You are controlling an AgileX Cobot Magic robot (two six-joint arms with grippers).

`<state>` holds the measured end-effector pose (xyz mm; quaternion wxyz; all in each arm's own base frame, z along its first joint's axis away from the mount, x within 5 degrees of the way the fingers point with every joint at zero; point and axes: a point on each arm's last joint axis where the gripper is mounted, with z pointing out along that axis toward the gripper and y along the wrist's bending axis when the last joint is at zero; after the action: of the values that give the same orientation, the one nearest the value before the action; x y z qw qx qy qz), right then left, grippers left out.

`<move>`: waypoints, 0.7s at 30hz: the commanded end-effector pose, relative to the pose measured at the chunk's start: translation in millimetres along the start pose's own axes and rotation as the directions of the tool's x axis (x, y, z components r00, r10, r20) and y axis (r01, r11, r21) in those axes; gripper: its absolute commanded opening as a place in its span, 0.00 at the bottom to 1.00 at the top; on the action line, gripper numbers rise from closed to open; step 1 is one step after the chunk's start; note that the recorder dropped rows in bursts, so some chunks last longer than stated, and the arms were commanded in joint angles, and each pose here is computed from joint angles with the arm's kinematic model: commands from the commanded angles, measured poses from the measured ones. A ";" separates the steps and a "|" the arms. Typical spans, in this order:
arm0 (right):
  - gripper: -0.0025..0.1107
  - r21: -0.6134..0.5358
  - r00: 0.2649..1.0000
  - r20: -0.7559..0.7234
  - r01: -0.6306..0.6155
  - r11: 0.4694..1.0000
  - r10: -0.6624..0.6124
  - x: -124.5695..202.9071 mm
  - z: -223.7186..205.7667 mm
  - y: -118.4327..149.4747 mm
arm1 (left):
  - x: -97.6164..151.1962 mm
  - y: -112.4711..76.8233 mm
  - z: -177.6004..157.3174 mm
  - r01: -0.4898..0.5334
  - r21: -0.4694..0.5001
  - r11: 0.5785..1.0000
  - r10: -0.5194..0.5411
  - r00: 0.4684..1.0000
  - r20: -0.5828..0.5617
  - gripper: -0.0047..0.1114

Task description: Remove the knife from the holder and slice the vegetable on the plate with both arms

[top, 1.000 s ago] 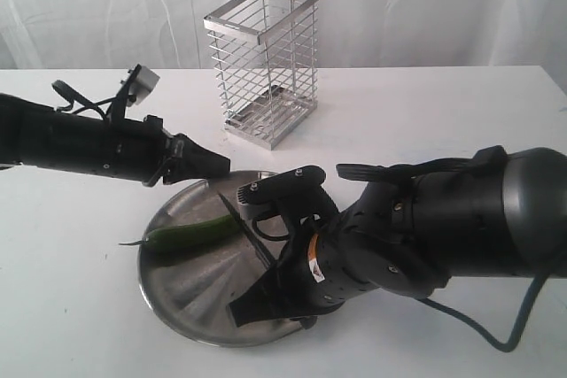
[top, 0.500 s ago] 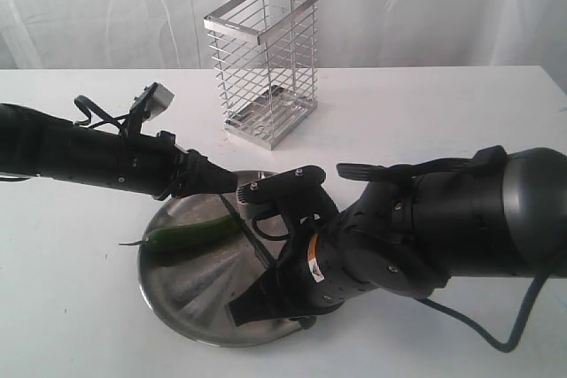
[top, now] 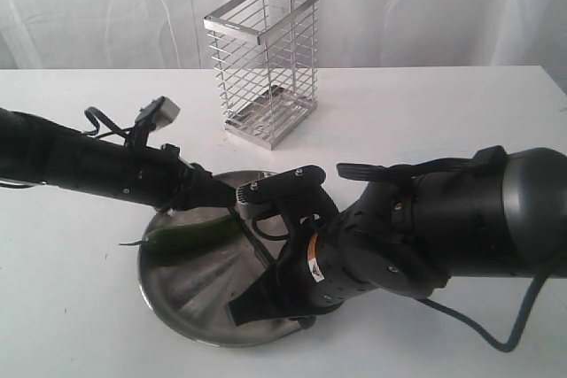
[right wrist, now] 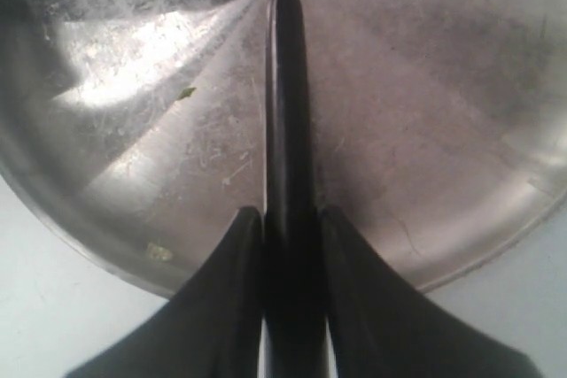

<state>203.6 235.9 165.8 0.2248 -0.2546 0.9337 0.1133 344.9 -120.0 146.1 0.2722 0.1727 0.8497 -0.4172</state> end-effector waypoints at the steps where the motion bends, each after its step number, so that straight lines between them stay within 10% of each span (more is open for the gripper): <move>1: 0.02 -0.006 1.000 0.016 -0.008 1.000 0.008 -2.4 -0.8 -0.4 | 11.0 9.6 20.7 -0.012 -0.054 0.998 0.011 1.000 -0.024 0.04; 7: 0.02 0.001 1.000 0.004 -0.008 1.000 0.008 -1.4 -0.8 -1.0 | 20.9 22.1 34.2 0.029 -0.103 0.994 -0.032 0.999 -0.025 0.04; 21: 0.02 0.010 1.000 -0.010 -0.008 1.000 0.008 -0.1 -0.8 -1.8 | -29.8 -16.1 -11.8 -0.131 -0.081 0.988 0.139 0.985 0.101 0.04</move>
<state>203.3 234.6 165.2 0.2188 -0.2452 0.9380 0.1104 357.8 -122.1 182.2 0.3585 0.1911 0.8324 -0.3769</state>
